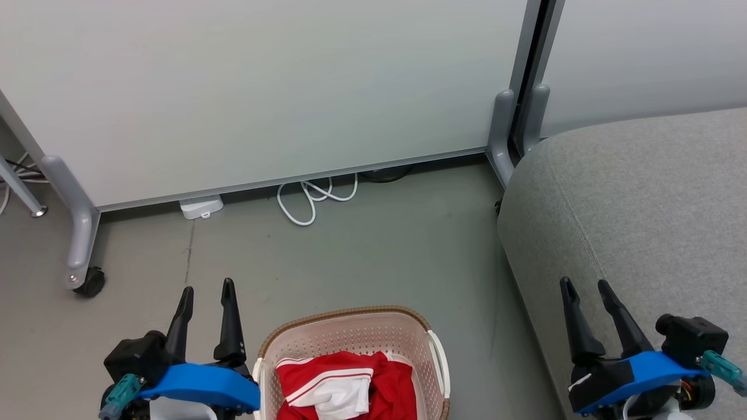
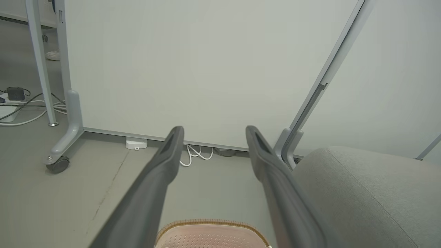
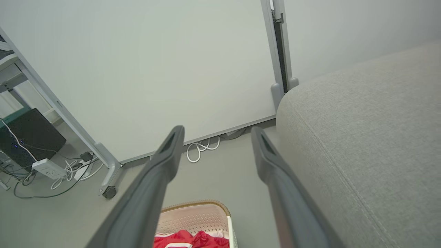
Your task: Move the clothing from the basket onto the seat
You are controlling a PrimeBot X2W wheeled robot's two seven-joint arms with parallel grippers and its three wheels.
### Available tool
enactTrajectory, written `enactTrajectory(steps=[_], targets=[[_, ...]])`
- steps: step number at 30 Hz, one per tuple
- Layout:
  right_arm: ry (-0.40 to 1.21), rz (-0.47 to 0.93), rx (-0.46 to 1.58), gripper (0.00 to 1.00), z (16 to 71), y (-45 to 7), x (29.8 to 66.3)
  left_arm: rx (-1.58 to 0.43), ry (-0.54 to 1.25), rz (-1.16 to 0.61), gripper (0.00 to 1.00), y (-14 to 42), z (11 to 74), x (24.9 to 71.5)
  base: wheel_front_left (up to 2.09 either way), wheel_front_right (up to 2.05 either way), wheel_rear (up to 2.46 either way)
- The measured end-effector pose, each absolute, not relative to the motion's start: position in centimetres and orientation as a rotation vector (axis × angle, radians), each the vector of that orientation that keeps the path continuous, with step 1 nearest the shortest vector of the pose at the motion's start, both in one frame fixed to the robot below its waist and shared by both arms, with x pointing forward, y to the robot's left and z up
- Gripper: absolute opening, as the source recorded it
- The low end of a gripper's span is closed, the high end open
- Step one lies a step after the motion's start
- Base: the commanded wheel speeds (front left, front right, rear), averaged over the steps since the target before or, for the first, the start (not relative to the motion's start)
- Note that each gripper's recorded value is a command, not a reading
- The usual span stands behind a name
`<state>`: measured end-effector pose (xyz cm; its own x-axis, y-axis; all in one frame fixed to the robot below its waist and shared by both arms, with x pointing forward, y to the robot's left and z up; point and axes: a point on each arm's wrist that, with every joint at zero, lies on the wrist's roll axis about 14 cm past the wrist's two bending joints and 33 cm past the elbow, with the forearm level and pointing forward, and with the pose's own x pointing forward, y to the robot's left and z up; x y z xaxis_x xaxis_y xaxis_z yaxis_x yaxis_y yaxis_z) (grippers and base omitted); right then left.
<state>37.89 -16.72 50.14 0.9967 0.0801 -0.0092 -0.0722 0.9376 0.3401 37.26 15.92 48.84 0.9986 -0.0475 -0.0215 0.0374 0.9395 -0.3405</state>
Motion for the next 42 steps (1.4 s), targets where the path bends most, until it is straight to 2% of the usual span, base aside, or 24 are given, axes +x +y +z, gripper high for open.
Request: enactTrajectory(steps=[23, 42], targets=[[0.009, 0.11, 0.14, 1.0, 50.4, -16.2, 37.7, -0.157, -0.001, -0.067, 1.0, 15.6, 48.9, 37.0, 0.0, 0.0, 0.0], [-0.02, 0.139, 0.019, 1.0, 50.8, -15.6, 37.6, -0.081, -0.007, -0.085, 1.0, 15.3, 48.5, 36.6, 0.0, 0.0, 0.0]])
